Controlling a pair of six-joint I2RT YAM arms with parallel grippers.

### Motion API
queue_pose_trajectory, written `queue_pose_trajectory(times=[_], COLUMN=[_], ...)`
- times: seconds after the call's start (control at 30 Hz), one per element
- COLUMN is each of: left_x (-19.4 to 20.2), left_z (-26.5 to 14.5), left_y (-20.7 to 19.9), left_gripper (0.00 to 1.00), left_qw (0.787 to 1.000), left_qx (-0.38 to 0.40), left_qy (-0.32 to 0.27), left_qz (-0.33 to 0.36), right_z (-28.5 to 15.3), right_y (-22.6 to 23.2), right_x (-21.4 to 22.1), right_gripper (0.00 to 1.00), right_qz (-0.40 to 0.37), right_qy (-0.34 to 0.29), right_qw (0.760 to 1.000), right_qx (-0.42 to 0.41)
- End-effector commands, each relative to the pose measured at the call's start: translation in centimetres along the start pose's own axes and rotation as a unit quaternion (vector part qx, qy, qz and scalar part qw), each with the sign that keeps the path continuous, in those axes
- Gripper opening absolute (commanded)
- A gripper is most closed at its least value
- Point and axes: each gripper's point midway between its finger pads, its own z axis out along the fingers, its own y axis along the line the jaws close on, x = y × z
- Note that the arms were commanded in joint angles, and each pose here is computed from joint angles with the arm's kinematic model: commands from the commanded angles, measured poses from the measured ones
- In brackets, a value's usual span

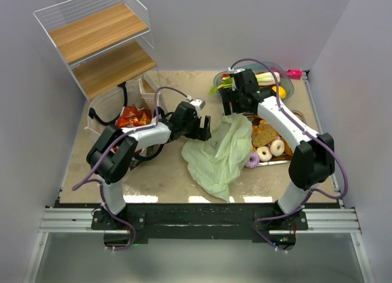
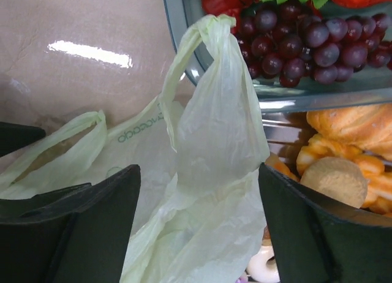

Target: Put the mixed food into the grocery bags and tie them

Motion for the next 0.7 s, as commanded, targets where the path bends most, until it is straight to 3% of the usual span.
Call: queue_pose_trajectory(times=[0.0, 0.07, 0.1, 0.2, 0.23, 0.33, 0.57, 0.67], left_x=[-3.7, -3.4, -3.6, -5.3, -6.8, -10.6, -15.3, -14.1], left_z=[0.7, 0.8, 0.6, -1.6, -3.5, -8.2, -18.2, -19.7], left_y=[-3.2, -3.3, -3.1, -2.8, -3.3, -4.0, -5.5, -7.3], left_gripper=[0.65, 0.48, 0.31, 0.04, 0.01, 0.00, 0.00, 0.00], left_qw=[0.996, 0.996, 0.996, 0.995, 0.993, 0.983, 0.949, 0.927], left_qx=[0.063, 0.068, 0.065, 0.041, 0.041, 0.025, 0.017, 0.070], left_qy=[-0.051, -0.047, -0.049, -0.075, -0.094, -0.158, -0.252, -0.255], left_qz=[0.026, 0.034, 0.037, 0.055, 0.062, 0.095, 0.189, 0.267], right_z=[0.0, -0.2, -0.6, -2.3, -2.8, -5.2, -9.0, -10.2], right_y=[0.7, 1.1, 1.3, 1.7, 1.6, 1.7, 1.8, 3.0], right_x=[-2.2, -2.5, -2.9, -4.1, -4.6, -5.9, -6.5, -6.0], right_gripper=[0.65, 0.51, 0.32, 0.10, 0.07, 0.04, 0.00, 0.18], right_qz=[0.001, 0.003, 0.006, 0.012, 0.017, 0.031, 0.062, 0.068], right_qy=[-0.037, -0.037, -0.042, -0.059, -0.067, -0.096, -0.135, -0.139], right_qw=[0.999, 0.999, 0.999, 0.997, 0.996, 0.993, 0.986, 0.980], right_qx=[-0.017, -0.028, -0.034, -0.048, -0.048, -0.060, -0.080, -0.123])
